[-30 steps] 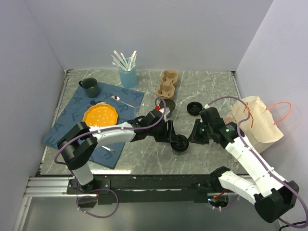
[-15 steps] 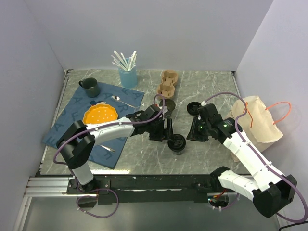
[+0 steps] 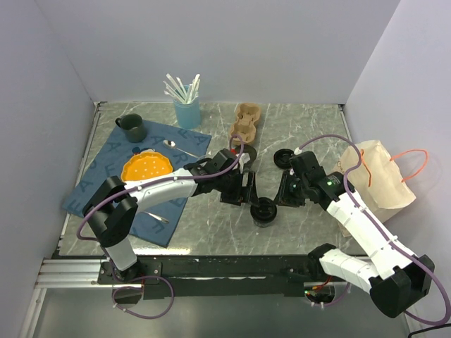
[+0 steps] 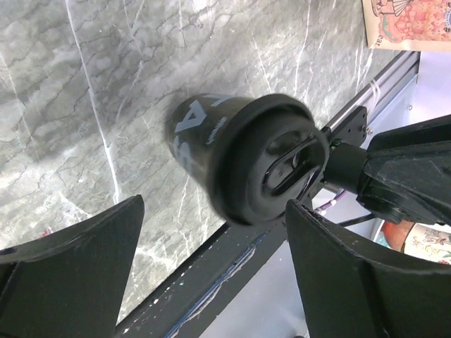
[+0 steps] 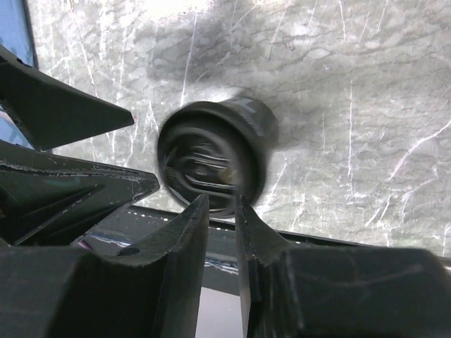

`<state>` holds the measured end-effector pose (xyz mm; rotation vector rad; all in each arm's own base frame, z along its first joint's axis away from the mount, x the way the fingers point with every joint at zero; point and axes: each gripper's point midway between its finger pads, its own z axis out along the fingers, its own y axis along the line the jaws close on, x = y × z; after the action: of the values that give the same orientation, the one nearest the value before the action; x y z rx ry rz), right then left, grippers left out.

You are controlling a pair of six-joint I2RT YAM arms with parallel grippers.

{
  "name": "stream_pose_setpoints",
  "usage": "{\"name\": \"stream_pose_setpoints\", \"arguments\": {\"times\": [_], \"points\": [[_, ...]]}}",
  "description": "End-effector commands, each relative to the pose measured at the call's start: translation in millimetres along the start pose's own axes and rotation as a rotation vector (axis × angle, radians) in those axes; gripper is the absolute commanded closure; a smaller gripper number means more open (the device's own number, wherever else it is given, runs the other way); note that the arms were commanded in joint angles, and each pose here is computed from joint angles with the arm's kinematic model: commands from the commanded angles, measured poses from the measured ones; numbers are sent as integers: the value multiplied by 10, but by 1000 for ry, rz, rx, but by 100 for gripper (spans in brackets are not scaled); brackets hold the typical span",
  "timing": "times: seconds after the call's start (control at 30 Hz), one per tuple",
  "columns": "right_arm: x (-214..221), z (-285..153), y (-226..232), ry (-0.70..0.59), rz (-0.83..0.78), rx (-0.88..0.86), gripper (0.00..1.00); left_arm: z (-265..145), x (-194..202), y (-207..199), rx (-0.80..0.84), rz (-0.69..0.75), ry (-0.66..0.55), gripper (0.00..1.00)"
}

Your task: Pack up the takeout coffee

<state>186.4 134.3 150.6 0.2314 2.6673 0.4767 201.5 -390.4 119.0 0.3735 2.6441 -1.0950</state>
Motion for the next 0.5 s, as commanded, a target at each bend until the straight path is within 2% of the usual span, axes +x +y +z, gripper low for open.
{"name": "stream_pose_setpoints", "arguments": {"times": [0.0,0.2,0.47], "points": [[-94,-98,163,-33,-16,-70,72,-184,-148,-149,35,45,-59,16],[-31,-64,395,1,-31,-157,76,-194,-103,93,-20,22,-76,26],[59,113,365,48,-23,-134,81,-125,-67,108,15,21,-58,37]]}}
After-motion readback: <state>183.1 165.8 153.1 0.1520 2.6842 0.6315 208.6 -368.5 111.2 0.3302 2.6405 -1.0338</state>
